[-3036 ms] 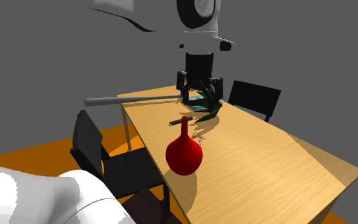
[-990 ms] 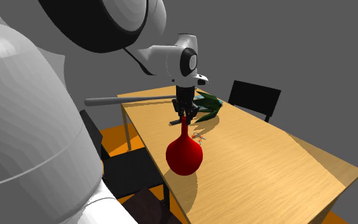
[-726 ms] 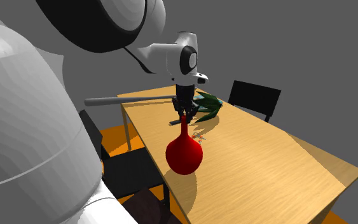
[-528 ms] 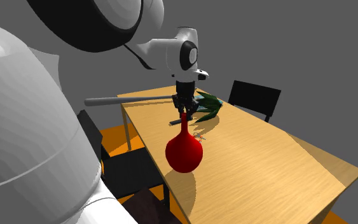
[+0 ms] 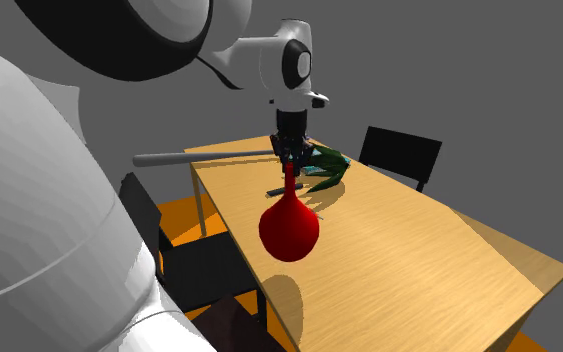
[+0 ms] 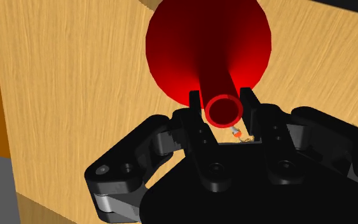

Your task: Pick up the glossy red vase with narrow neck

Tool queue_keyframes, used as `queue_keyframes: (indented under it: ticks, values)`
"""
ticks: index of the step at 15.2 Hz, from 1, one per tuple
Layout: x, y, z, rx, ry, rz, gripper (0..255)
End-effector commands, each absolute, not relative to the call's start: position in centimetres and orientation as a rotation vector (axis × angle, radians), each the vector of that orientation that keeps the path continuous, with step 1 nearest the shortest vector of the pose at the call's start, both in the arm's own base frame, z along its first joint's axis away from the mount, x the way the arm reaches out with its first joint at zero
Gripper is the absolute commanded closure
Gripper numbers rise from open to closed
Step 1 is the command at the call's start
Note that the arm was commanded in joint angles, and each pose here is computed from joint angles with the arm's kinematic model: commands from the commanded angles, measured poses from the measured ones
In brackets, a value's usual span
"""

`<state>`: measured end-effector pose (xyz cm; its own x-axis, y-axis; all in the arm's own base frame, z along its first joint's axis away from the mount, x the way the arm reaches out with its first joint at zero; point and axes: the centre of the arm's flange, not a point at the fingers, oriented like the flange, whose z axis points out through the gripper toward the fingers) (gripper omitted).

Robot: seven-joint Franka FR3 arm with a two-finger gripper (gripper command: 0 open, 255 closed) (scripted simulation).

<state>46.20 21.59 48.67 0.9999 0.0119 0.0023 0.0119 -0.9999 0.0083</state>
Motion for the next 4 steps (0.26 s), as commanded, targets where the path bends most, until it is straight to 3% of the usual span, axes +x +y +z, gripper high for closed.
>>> queue_keyframes:
  ticks: [1, 4]
  values:
    - [46.21, 21.59, 49.88, 3.133, 0.019, 0.006, 255]
    - [46.21, 21.59, 50.49, 3.133, 0.019, 0.006, 255]
